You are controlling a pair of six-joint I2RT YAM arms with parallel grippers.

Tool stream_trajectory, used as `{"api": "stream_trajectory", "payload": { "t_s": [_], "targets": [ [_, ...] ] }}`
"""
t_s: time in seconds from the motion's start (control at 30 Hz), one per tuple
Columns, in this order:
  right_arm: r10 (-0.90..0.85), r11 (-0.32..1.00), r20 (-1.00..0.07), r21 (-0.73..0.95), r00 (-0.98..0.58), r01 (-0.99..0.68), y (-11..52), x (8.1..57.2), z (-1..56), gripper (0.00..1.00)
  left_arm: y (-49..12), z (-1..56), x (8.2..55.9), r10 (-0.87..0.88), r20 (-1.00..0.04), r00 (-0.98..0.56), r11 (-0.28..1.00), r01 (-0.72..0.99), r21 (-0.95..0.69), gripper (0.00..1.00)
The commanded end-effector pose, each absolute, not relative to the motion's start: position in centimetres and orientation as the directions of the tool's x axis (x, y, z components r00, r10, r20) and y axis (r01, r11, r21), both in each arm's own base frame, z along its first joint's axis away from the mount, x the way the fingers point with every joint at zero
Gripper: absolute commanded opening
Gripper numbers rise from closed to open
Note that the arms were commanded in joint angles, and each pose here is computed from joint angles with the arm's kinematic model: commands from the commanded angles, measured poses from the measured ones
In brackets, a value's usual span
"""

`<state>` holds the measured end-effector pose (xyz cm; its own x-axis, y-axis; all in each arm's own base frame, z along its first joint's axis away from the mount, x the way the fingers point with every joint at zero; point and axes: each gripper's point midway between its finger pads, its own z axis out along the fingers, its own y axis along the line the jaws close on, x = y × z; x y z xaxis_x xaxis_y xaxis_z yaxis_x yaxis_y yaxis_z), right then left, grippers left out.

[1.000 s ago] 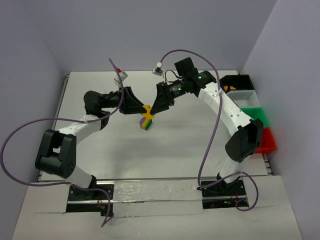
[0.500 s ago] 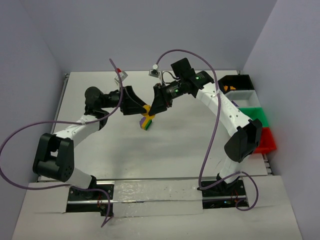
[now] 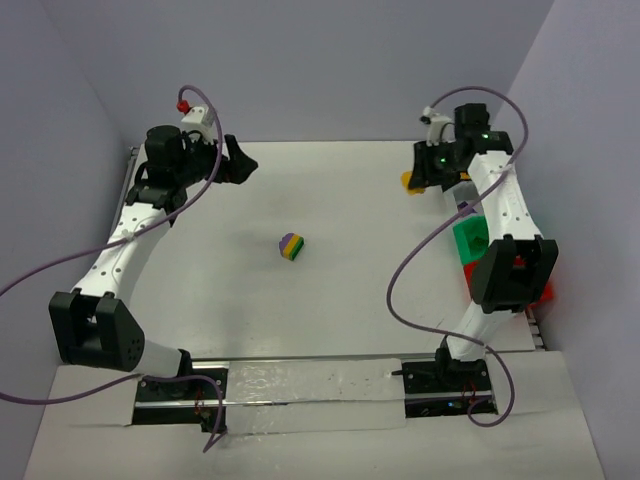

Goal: Sort the legos into containers by color

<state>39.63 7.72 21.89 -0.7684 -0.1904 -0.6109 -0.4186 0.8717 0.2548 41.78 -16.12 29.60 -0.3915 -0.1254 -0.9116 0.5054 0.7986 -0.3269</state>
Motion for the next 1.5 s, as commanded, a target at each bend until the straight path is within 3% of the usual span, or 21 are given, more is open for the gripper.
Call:
{"api": "stream_trajectory", "payload": {
  "t_s": [0.0, 0.13, 0.23, 0.4, 0.53, 1.03, 1.1, 1.23, 1.37, 1.47],
  "targets": [
    [-0.050, 0.991, -0.635, 0.068, -0.771, -0.120, -2.5, 44.7, 22.2, 0.00, -11.3, 29.3, 43.6, -0.048, -0.931, -0.361, 0.935, 0.310, -0.169, 0.99],
    [0.105, 0.993, -0.696, 0.105, -0.710, 0.044, -6.7, 49.4, 22.5, 0.00, -8.4, 29.4, 45.2, -0.178, -0.924, -0.339, 0.971, 0.090, -0.220, 0.99],
    [0.137, 0.991, -0.719, 0.098, -0.681, 0.096, -8.1, 52.8, 21.7, 0.00, -7.8, 28.6, 45.2, -0.174, -0.921, -0.350, 0.974, 0.078, -0.213, 0.99],
    [0.247, 0.943, -0.754, 0.045, -0.608, 0.328, -12.3, 57.5, 19.2, 0.00, -8.4, 27.6, 44.4, -0.169, -0.904, -0.393, 0.960, 0.142, -0.242, 0.99],
    [0.309, 0.895, -0.800, 0.063, -0.514, 0.441, -14.5, 59.3, 18.7, 0.00, -8.3, 26.8, 44.1, -0.182, -0.887, -0.425, 0.958, 0.127, -0.257, 0.99],
    [0.404, 0.807, -0.795, 0.076, -0.453, 0.586, -18.5, 60.5, 13.7, 0.01, -9.8, 25.4, 43.2, -0.140, -0.871, -0.471, 0.931, 0.235, -0.278, 0.99],
    [0.434, 0.795, -0.780, 0.097, -0.450, 0.599, -19.0, 60.3, 13.0, 0.08, -10.2, 25.1, 43.1, -0.119, -0.871, -0.477, 0.925, 0.266, -0.271, 0.99],
    [0.475, 0.783, -0.759, 0.133, -0.446, 0.608, -19.4, 59.9, 12.4, 0.32, -10.9, 24.8, 42.8, -0.092, -0.872, -0.481, 0.910, 0.314, -0.270, 0.99],
    [0.478, 0.809, -0.745, 0.166, -0.465, 0.564, -18.3, 59.6, 12.7, 0.66, -11.7, 23.7, 42.2, -0.048, -0.868, -0.493, 0.898, 0.359, -0.254, 0.98],
    [0.477, 0.825, -0.750, 0.201, -0.459, 0.528, -17.4, 59.5, 14.3, 0.76, -12.4, 22.8, 41.6, -0.012, -0.864, -0.504, 0.889, 0.390, -0.240, 0.98]
  ]
}}
